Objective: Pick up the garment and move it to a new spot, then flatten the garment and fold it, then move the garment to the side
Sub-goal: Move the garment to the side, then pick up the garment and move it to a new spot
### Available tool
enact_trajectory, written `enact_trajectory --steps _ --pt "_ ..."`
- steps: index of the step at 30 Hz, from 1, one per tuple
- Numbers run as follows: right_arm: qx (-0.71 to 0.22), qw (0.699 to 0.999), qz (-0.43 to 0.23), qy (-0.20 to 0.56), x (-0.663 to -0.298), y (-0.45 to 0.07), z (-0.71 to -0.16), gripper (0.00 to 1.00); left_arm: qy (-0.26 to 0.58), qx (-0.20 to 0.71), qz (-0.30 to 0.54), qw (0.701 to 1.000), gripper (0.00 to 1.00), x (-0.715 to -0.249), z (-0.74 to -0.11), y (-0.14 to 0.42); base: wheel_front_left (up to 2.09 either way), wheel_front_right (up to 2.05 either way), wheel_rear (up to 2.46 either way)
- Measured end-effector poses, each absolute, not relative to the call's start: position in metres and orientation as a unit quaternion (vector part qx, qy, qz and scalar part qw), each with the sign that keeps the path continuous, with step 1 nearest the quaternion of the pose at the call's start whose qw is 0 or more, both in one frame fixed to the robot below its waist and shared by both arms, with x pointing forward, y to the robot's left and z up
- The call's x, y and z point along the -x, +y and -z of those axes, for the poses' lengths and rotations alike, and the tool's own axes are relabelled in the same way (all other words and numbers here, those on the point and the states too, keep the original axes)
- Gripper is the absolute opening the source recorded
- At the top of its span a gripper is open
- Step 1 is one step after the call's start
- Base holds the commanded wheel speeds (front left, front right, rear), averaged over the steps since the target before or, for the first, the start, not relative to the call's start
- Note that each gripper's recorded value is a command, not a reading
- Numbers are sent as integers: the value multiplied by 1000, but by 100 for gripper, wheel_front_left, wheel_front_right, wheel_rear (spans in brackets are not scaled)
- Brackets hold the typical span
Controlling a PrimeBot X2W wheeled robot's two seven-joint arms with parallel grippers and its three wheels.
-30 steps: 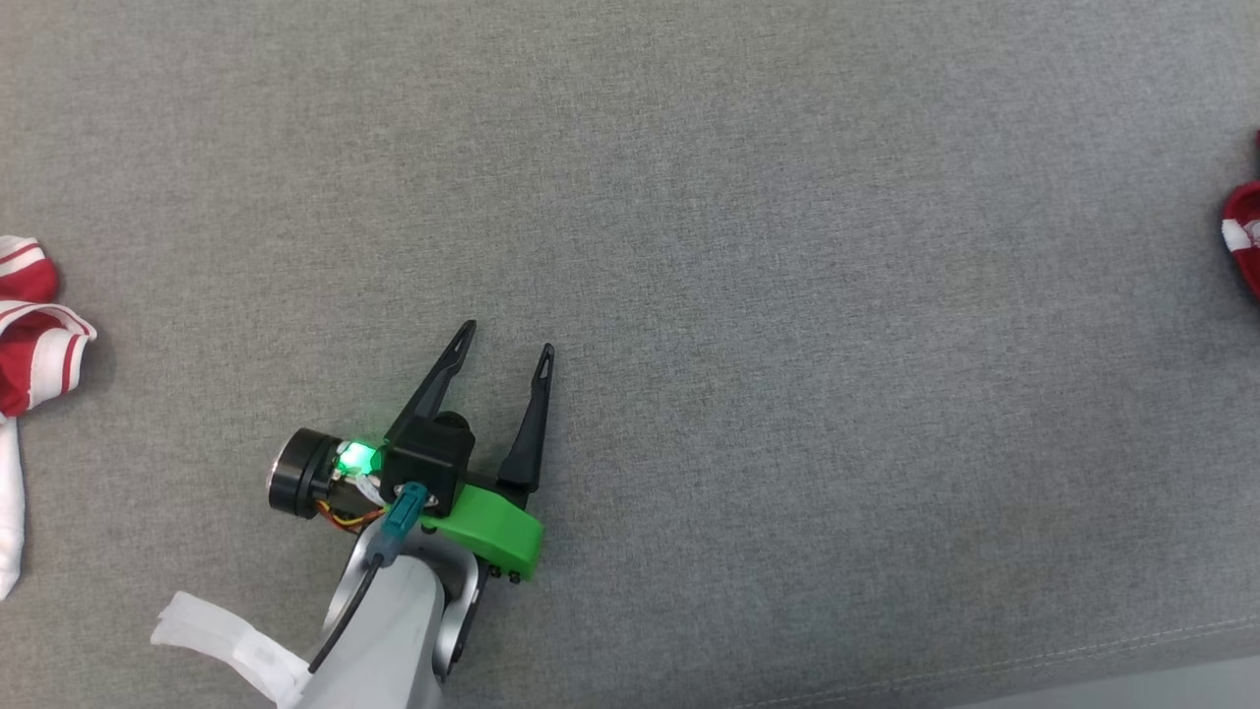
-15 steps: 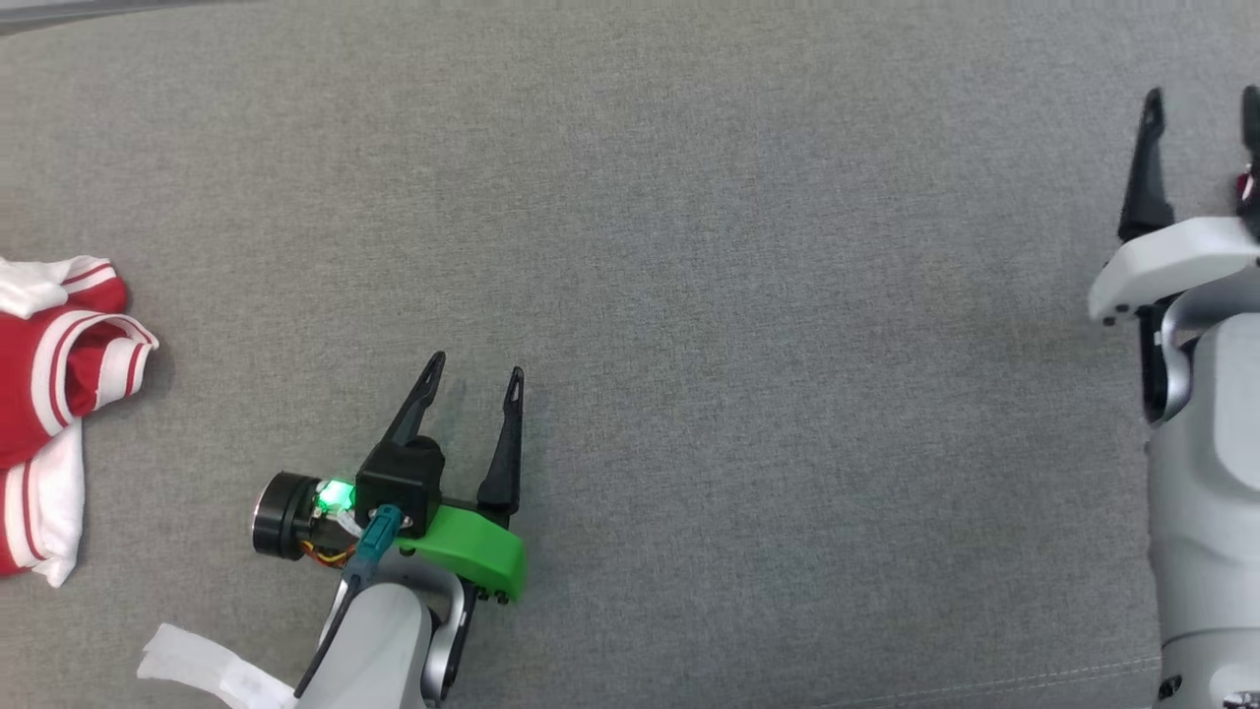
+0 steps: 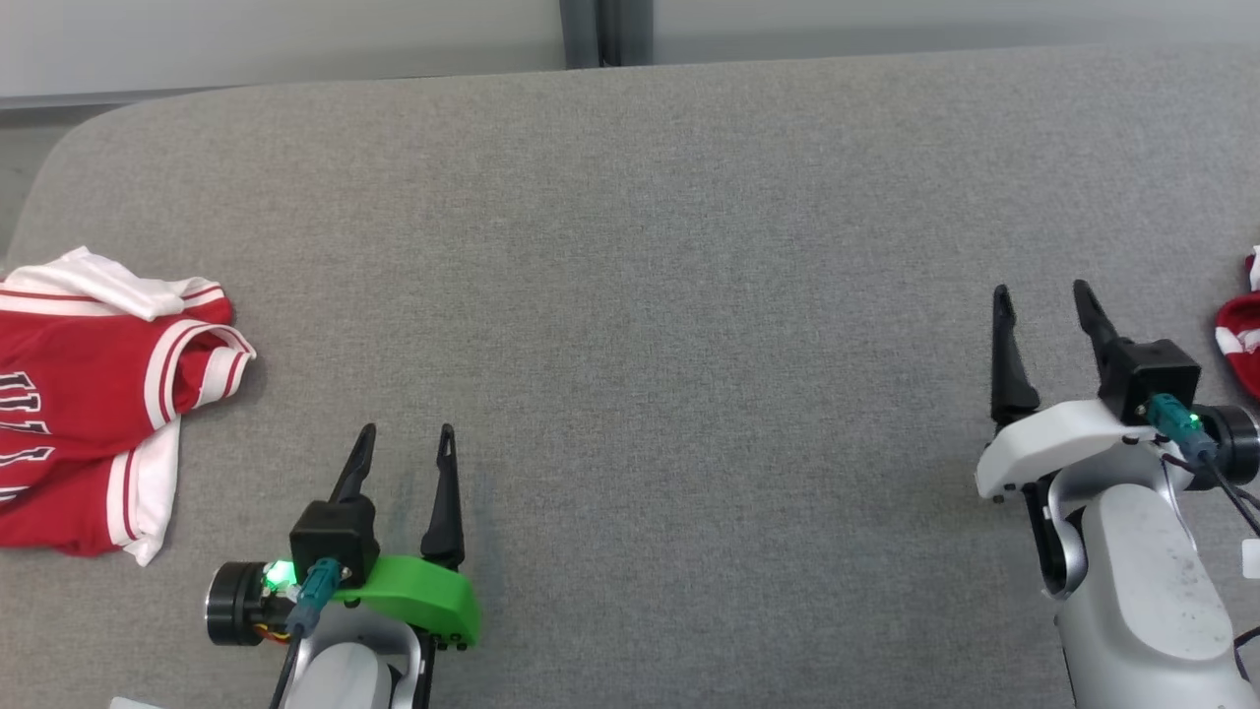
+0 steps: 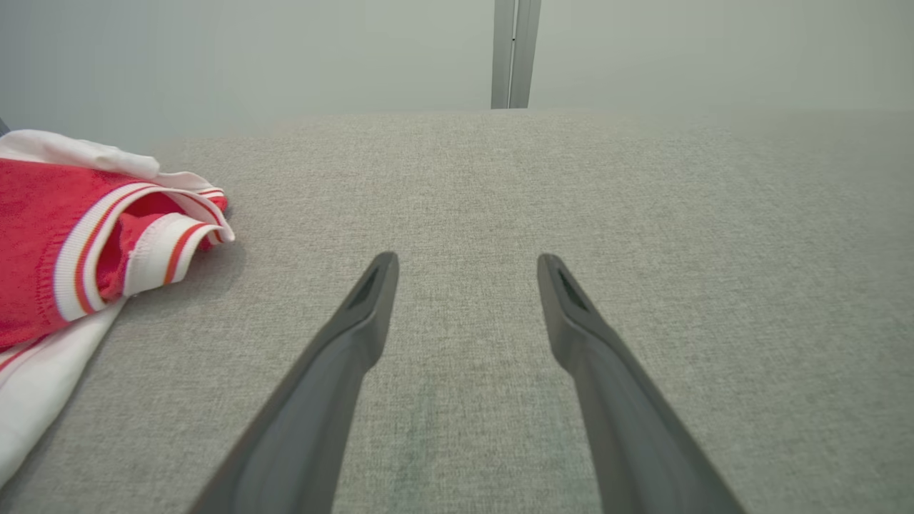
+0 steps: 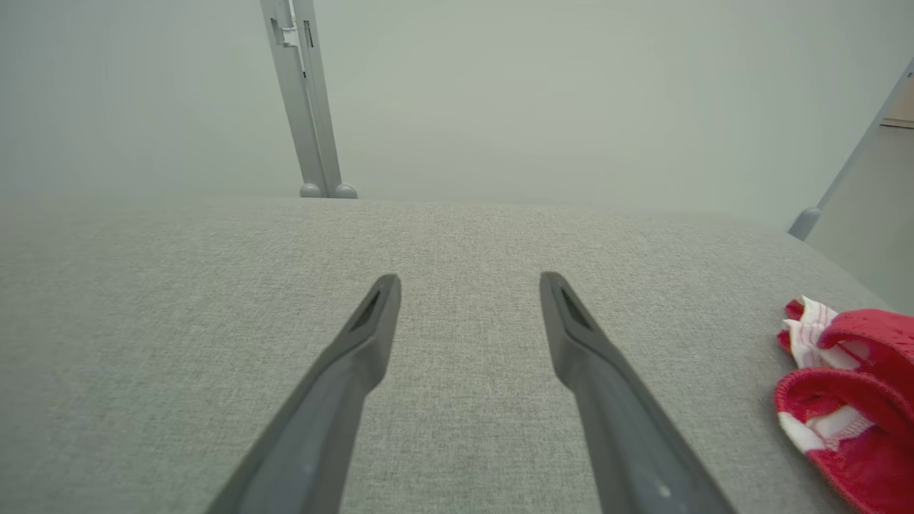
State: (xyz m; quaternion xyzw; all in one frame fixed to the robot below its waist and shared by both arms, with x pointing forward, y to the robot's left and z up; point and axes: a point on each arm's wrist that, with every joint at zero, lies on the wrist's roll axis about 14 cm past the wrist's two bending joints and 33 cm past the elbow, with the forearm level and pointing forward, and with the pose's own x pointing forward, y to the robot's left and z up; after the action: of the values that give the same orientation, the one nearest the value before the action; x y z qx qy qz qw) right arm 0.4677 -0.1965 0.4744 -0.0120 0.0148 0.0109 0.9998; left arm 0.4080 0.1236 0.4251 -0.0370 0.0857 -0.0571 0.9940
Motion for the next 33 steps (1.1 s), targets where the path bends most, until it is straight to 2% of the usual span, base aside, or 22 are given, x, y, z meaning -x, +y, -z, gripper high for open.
enact_trajectory --steps 9,21,33 --pt "-18 1000 -25 0 -445 -182 -486 100 69 38 9 997 100 -393 -439 154 0 0 0" --pt "-57 998 -30 -4 -418 -176 -491 100 45 43 -6 998 100 -377 -455 163 0 0 0" --pt "-59 997 -47 6 -418 -164 -484 100 47 45 -22 998 100 -375 -454 174 0 0 0"
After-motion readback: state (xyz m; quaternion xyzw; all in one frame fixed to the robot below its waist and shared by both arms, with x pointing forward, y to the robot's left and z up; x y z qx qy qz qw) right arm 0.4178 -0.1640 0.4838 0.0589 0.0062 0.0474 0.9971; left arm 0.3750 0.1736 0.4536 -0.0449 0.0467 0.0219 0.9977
